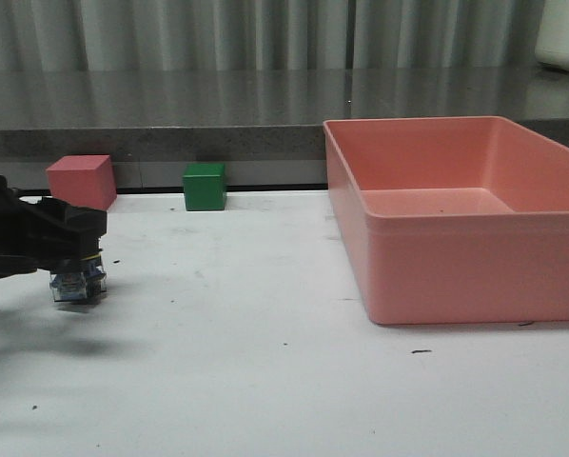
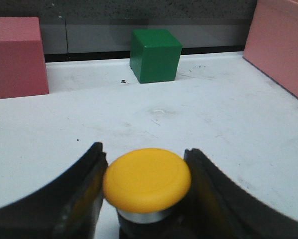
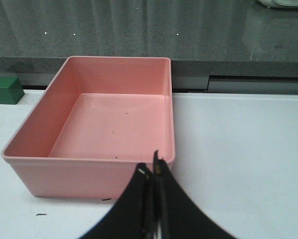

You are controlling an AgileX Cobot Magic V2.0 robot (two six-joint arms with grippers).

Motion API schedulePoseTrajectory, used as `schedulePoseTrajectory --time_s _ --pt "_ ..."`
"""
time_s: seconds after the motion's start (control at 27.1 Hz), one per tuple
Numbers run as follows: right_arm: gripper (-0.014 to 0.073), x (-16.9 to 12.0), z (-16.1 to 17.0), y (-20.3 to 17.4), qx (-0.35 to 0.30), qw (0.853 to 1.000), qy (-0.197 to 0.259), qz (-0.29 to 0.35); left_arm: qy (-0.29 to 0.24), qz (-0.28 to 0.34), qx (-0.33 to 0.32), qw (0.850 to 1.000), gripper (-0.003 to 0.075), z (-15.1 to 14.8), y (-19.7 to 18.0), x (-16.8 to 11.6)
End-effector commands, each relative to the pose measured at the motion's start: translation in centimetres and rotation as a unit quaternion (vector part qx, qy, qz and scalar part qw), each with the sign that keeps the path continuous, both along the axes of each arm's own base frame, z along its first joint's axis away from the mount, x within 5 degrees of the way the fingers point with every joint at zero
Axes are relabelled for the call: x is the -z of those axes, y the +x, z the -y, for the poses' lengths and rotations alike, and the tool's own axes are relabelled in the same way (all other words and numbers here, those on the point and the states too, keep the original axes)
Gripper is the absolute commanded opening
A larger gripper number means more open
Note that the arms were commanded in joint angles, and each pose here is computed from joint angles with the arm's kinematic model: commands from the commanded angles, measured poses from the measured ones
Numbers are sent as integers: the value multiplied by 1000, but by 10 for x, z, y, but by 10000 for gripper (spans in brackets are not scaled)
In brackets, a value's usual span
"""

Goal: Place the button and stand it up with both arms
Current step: 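Lower the button upright onto the table and open the left gripper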

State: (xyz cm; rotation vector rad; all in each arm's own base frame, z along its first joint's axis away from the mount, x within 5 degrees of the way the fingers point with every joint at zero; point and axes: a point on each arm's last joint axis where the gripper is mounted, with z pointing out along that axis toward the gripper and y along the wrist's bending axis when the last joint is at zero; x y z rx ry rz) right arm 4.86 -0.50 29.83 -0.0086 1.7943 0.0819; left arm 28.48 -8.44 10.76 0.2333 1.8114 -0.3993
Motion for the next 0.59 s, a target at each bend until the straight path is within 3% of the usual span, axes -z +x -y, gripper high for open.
schedulePoseTrajectory --time_s 0.0,0.15,0.41,0.55 --pt "-62 -15 -1 1 -5 999 -10 48 -41 97 1 994 171 3 5 -25" --pt "-62 -15 -1 1 -5 999 -10 48 -43 102 10 994 218 4 5 -25" --pt "-62 -15 -1 1 -5 999 -10 48 -43 105 20 993 455 6 4 -25" --pt "-62 -15 -1 1 -5 999 -10 48 -44 109 30 993 485 8 3 -26"
